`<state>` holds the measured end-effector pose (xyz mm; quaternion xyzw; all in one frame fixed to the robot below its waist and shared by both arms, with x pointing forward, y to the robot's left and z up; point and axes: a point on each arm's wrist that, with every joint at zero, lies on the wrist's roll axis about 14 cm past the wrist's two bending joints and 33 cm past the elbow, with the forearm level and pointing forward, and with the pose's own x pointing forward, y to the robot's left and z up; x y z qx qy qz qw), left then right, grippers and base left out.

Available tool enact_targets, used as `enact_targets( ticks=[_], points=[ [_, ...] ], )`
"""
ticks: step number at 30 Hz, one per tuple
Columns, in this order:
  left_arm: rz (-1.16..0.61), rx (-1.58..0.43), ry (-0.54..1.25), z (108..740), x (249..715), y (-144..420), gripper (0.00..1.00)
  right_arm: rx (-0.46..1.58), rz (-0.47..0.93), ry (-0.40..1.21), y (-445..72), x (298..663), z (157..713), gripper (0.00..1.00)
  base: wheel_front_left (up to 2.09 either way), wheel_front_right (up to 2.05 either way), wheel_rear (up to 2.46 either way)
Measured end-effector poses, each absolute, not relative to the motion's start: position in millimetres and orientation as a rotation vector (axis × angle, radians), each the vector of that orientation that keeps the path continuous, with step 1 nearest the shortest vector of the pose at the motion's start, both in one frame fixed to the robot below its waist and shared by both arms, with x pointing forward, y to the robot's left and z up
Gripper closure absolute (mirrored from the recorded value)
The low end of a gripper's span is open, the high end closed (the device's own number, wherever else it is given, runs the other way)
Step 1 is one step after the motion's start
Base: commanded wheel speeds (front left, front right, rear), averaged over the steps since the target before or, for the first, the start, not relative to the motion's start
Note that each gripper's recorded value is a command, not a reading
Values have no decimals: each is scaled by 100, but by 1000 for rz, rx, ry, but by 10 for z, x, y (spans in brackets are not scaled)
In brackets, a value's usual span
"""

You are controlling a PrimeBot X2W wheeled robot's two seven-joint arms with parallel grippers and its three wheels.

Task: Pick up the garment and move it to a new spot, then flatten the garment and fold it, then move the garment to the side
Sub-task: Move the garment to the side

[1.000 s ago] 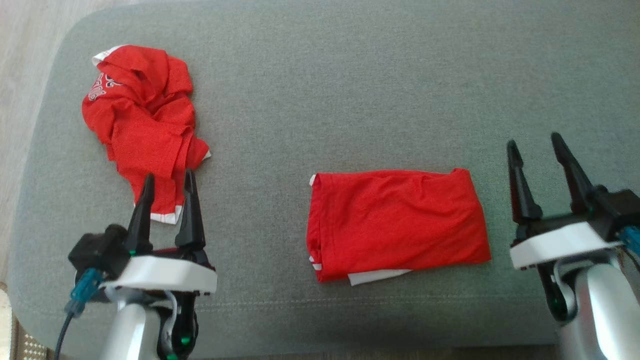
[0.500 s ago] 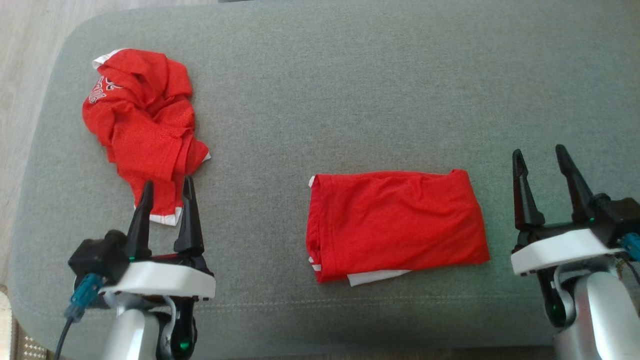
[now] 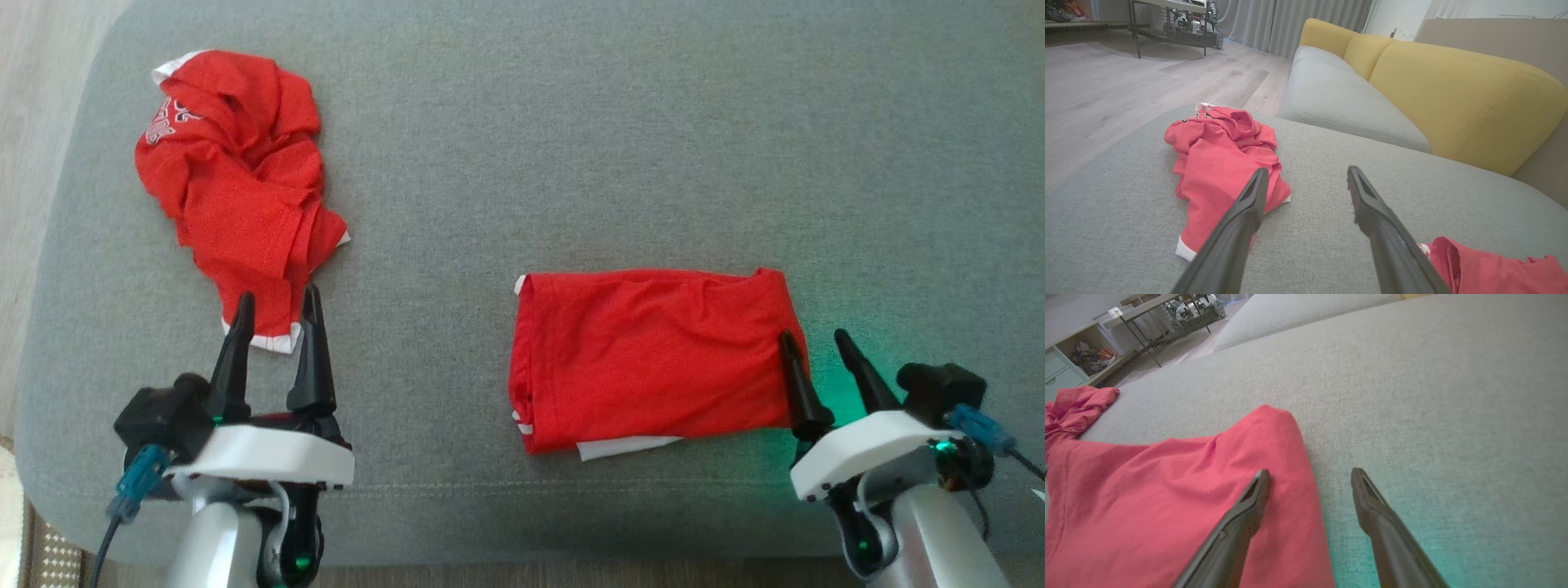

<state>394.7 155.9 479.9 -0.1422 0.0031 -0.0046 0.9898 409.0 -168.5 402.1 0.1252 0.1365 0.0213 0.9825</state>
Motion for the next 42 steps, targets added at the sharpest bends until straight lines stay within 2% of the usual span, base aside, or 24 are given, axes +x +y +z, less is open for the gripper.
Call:
enact_targets(
  ticks=[15, 16, 17, 18, 27, 33, 42],
  points=[
    [9, -280, 12, 4761, 3999, 1640, 0, 249, 131, 365, -1364, 4185, 3747, 0, 0, 0, 0],
    [11, -280, 12, 4760, 3996, 1647, 0, 245, 136, 368, -1352, 4194, 3739, 18, 0, 0, 0],
    [13, -279, 12, 4759, 3994, 1653, 0, 242, 140, 371, -1347, 4199, 3731, 89, 0, 0, 0],
    [15, -279, 12, 4758, 3992, 1658, 0, 235, 144, 370, -1346, 4205, 3727, 100, 0, 0, 0],
    [5, -275, 21, 4724, 4024, 1622, 0, 93, 206, 317, -1355, 4313, 3837, 100, 0, 0, 0],
    [-53, -272, 25, 4686, 4206, 1441, 0, -28, 251, 171, -1416, 4709, 4280, 100, 0, 0, 0],
    [-196, -252, 33, 4520, 4627, 1020, 0, -172, 188, 138, -2031, 5257, 4537, 100, 0, 0, 0]
  ],
)
